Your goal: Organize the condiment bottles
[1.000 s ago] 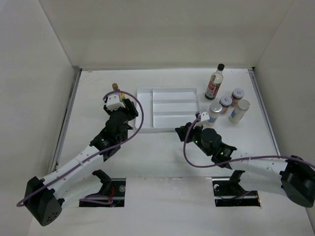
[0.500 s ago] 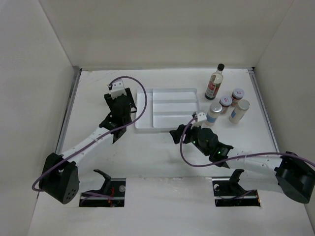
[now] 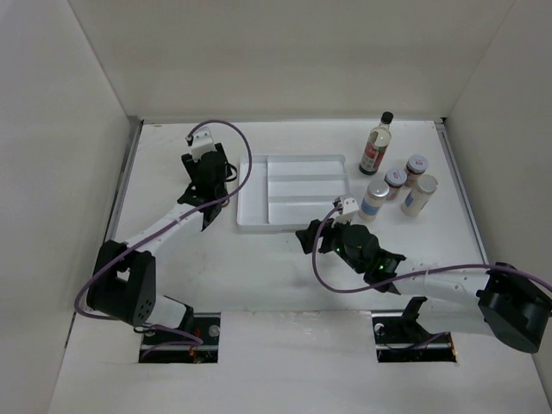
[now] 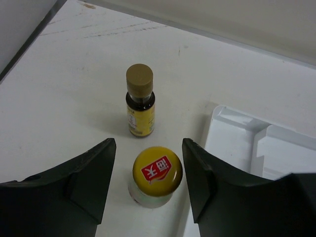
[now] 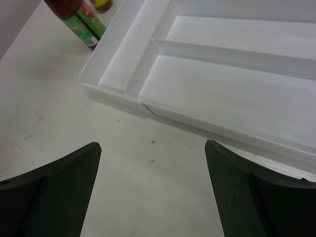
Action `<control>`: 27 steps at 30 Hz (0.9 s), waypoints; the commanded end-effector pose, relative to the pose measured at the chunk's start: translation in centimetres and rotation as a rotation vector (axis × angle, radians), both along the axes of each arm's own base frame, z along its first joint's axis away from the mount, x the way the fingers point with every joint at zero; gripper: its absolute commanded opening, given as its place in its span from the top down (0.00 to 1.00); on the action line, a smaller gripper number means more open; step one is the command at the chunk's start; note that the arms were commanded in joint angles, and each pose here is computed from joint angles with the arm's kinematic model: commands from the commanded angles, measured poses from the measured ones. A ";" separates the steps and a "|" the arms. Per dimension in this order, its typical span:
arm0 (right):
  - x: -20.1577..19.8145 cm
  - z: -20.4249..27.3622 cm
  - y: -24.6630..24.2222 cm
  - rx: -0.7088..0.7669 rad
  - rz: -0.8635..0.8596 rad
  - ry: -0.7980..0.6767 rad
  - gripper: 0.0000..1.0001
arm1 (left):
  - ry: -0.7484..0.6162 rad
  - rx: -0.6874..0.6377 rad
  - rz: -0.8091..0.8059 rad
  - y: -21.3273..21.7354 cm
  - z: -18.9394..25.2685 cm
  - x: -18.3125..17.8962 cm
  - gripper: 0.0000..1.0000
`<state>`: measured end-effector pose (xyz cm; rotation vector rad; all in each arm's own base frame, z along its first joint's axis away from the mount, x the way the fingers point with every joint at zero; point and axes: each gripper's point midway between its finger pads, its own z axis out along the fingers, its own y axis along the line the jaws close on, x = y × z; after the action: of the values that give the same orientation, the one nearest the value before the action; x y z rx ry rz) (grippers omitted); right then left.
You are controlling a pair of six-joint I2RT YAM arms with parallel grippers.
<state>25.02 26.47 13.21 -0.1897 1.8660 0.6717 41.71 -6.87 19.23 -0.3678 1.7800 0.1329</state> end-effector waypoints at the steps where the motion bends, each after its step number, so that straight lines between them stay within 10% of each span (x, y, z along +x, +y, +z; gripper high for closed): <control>1: 0.5 3.3 1.4 0.072 0.010 -0.066 0.07 | -0.087 -0.065 -0.013 -0.6 3.1 1.9 0.47; 12: 0.4 3.5 1.1 0.071 0.005 -0.073 0.07 | -0.067 -0.062 -0.021 -1.4 2.1 2.5 0.77; 27: 0.3 3.8 1.0 0.087 0.004 -0.079 0.06 | -0.305 -0.121 -0.071 -4.3 15.5 2.7 0.83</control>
<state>24.77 26.73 13.55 -0.1982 1.8561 0.6824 43.55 -9.57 26.04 -0.3464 1.7141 0.0611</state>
